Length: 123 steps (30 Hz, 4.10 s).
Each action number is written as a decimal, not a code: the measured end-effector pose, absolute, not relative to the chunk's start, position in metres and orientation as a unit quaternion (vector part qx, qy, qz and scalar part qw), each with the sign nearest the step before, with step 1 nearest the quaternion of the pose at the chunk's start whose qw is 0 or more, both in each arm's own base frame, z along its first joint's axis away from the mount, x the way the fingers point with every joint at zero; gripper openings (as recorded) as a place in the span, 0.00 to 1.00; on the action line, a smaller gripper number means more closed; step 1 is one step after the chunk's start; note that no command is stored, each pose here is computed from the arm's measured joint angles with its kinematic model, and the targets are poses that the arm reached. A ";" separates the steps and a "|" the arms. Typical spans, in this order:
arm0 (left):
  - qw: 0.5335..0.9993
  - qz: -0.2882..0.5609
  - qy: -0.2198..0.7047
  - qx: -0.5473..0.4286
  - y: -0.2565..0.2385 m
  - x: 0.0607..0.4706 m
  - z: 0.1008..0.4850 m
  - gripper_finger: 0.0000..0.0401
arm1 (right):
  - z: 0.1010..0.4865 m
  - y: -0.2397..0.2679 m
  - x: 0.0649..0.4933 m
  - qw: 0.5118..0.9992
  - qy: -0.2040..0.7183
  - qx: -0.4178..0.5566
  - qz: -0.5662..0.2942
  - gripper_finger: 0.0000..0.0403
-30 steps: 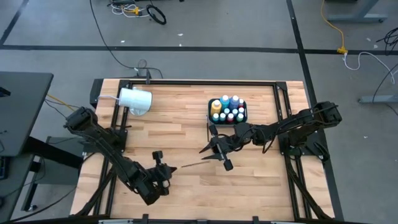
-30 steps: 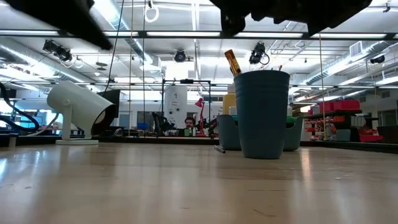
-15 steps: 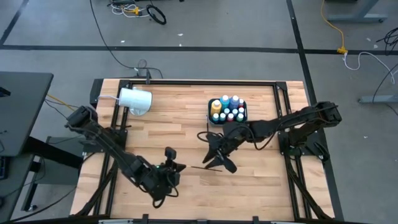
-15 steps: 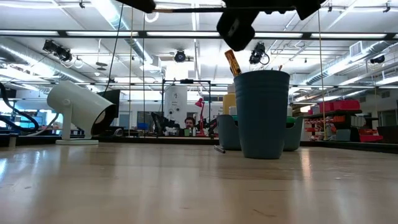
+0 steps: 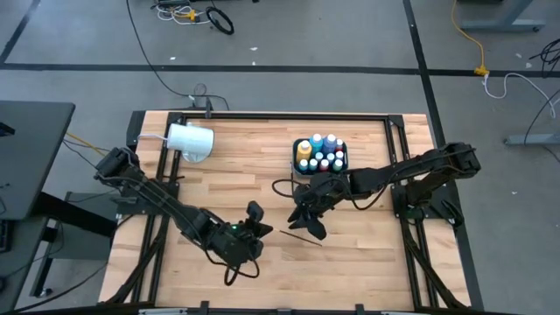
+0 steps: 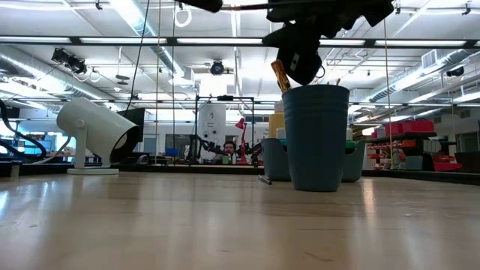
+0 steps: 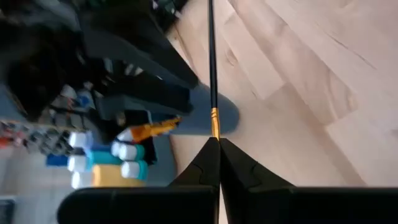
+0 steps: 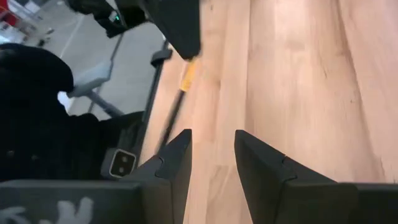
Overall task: Pick & Place Paint Supplies
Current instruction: Put the gold paint brush into the cup, then put the silver paint brush into the cup
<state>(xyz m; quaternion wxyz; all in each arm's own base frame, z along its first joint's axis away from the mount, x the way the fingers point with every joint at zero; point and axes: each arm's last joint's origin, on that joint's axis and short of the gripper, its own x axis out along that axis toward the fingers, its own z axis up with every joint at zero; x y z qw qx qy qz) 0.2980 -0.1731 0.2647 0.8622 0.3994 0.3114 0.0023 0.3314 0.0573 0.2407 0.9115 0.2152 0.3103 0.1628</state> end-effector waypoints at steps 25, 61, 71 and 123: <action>0.845 -0.042 0.305 0.437 -0.160 0.310 0.267 0.00 | 0.242 0.058 0.331 0.884 0.327 0.283 0.178 0.31; 0.836 0.105 0.284 0.457 -0.145 0.319 0.278 0.22 | 0.244 0.054 0.326 0.920 0.316 0.181 0.147 0.02; 0.893 0.098 0.213 0.383 -0.143 0.292 0.332 0.32 | 0.303 0.046 0.295 0.969 0.195 0.100 0.115 0.02; 0.967 0.112 0.200 0.109 0.009 0.262 0.237 0.31 | 0.212 0.049 0.254 1.000 -0.010 0.012 -0.027 0.27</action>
